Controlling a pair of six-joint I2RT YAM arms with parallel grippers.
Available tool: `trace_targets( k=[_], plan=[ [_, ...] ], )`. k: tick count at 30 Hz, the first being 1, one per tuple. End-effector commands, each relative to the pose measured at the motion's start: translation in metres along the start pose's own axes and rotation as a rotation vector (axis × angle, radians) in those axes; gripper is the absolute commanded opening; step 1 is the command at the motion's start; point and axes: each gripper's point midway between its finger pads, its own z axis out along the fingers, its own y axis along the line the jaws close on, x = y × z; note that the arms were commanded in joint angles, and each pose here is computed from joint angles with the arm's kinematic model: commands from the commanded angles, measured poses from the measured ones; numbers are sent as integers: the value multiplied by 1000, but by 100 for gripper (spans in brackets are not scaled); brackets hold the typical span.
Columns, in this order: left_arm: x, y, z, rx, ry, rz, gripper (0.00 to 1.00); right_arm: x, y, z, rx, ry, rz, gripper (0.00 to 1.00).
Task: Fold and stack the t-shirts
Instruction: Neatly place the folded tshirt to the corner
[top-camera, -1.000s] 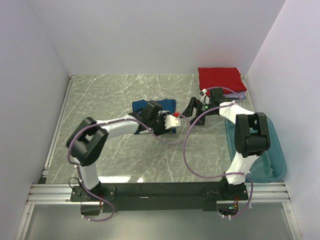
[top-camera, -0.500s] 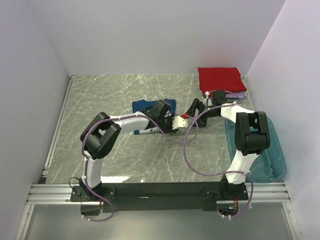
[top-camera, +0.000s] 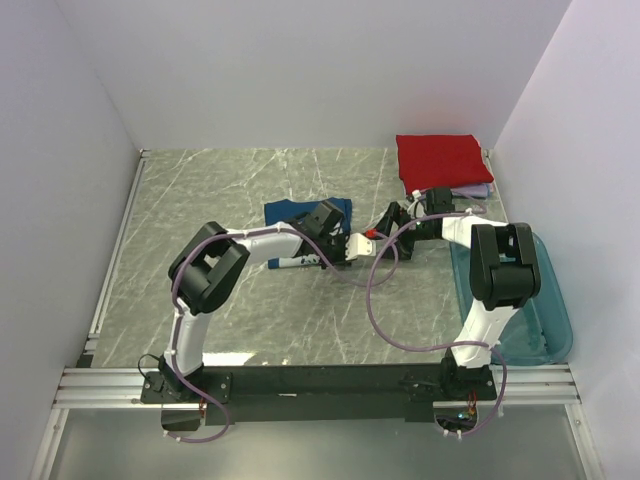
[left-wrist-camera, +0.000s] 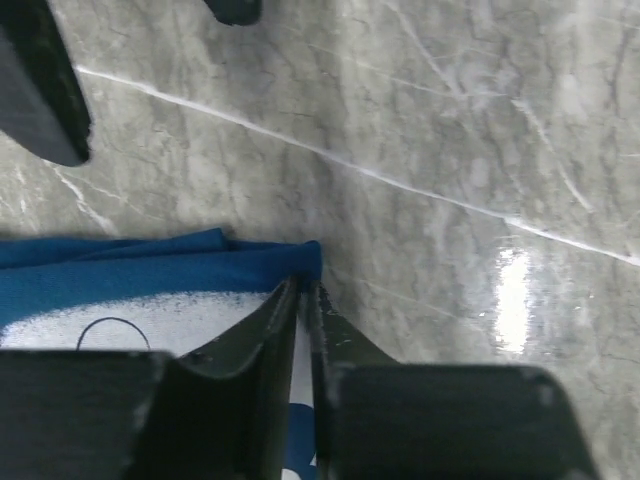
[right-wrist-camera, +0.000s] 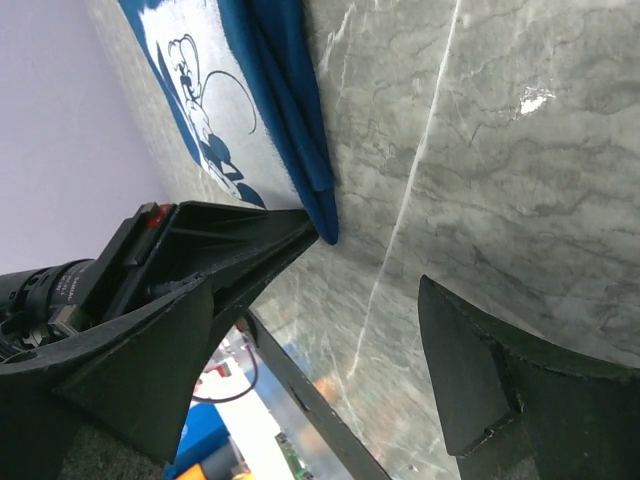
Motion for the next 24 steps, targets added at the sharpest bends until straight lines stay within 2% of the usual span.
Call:
trace_targets(
  k=[1, 5, 10, 12, 14, 18, 24],
  plan=[
    [0, 3, 2, 32, 4, -31, 15, -8, 9, 5, -47, -22, -6, 89],
    [6, 5, 5, 52, 20, -47, 0, -12, 11, 8, -52, -37, -3, 89],
    [-19, 21, -12, 13, -81, -87, 1, -14, 8, 7, -47, -97, 20, 91],
    [-33, 25, -25, -3, -125, -110, 0, -25, 18, 7, -80, -178, 29, 92],
    [-43, 29, -37, -13, -164, -137, 0, -26, 22, 13, -95, -199, 60, 93],
    [-54, 30, -48, -17, -204, -155, 1, -29, 24, 26, -87, -222, 120, 93],
    [-61, 34, -60, -34, -227, -154, 0, -29, 50, 46, -196, -234, 199, 94]
  ],
)
